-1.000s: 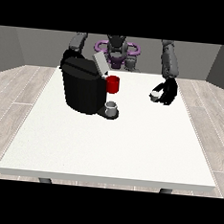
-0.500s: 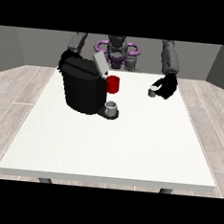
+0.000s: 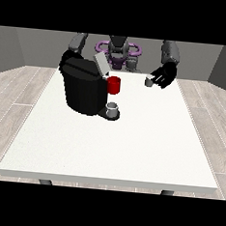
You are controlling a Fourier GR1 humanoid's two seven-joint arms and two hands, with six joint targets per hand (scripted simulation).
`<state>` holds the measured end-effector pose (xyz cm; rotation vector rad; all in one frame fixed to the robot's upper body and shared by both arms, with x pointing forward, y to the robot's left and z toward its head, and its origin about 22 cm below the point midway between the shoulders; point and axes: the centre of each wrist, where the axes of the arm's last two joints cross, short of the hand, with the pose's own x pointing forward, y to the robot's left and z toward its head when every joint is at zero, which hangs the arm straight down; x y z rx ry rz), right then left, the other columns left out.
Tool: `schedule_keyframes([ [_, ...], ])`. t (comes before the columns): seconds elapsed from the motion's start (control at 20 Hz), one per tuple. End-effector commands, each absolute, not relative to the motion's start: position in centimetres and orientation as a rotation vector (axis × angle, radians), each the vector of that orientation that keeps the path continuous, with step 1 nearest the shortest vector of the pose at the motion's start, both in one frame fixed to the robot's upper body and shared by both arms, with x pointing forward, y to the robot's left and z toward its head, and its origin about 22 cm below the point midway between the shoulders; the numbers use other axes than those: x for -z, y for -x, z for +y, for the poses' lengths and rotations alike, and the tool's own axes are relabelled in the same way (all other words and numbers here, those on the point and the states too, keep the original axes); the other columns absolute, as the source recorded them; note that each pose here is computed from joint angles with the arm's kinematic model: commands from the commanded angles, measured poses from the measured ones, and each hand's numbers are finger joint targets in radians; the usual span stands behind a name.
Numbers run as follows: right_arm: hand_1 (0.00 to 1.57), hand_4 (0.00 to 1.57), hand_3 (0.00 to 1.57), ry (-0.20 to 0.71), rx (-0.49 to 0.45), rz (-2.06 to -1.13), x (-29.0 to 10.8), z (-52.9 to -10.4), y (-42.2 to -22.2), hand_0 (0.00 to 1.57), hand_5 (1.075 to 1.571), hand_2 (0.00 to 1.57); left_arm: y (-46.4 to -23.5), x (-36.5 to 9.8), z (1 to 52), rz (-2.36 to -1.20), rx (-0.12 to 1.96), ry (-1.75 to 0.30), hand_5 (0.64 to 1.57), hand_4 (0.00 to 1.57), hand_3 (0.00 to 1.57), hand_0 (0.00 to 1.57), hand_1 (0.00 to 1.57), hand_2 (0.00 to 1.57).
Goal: Insert the coffee pod into the coffee machine and close the lid
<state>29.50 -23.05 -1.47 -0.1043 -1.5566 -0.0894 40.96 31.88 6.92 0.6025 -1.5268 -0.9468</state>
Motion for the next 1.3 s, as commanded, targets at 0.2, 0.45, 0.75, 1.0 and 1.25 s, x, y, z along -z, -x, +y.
schedule_keyframes([
  [0.2, 0.0, 0.5, 0.0, 0.062, 0.081, -1.619, 0.9, -22.5, -30.9, 0.0, 1.571, 0.0, -43.5, -12.4, 28.0, -1.619, 0.954, -0.629, 1.571, 0.57, 1.29, 1.25, 1.25, 1.33],
  [0.45, 0.0, 0.5, 0.0, 0.043, 0.063, -1.643, 2.3, -22.2, -29.2, 0.0, 1.571, 0.0, -44.1, -15.1, 28.5, -1.639, 0.895, -0.682, 1.571, 0.54, 1.22, 1.01, 1.01, 1.2],
  [0.75, 0.0, 0.49, 0.0, 0.035, 0.021, -1.686, -1.7, -19.8, -31.3, 0.0, 1.571, 0.0, -45.2, -20.6, 28.7, -1.678, 0.825, -0.71, 1.571, 0.49, 1.19, 1.21, 1.21, 1.25],
  [1.0, 0.0, 0.51, 0.0, 0.003, -0.022, -1.698, -3.5, -18.3, -31.1, 0.0, 1.571, 0.0, -45.5, -23.1, 29.5, -1.682, 0.793, -0.711, 1.571, 0.52, 1.25, 1.26, 1.26, 1.32],
  [1.25, 0.0, 0.54, 0.0, 0.049, 0.001, -1.673, -3.7, -19.5, -31.9, 0.0, 1.571, 0.0, -45.9, -23.3, 26.6, -1.658, 0.842, -0.727, 1.571, 0.5, 1.23, 1.28, 1.28, 1.31],
])
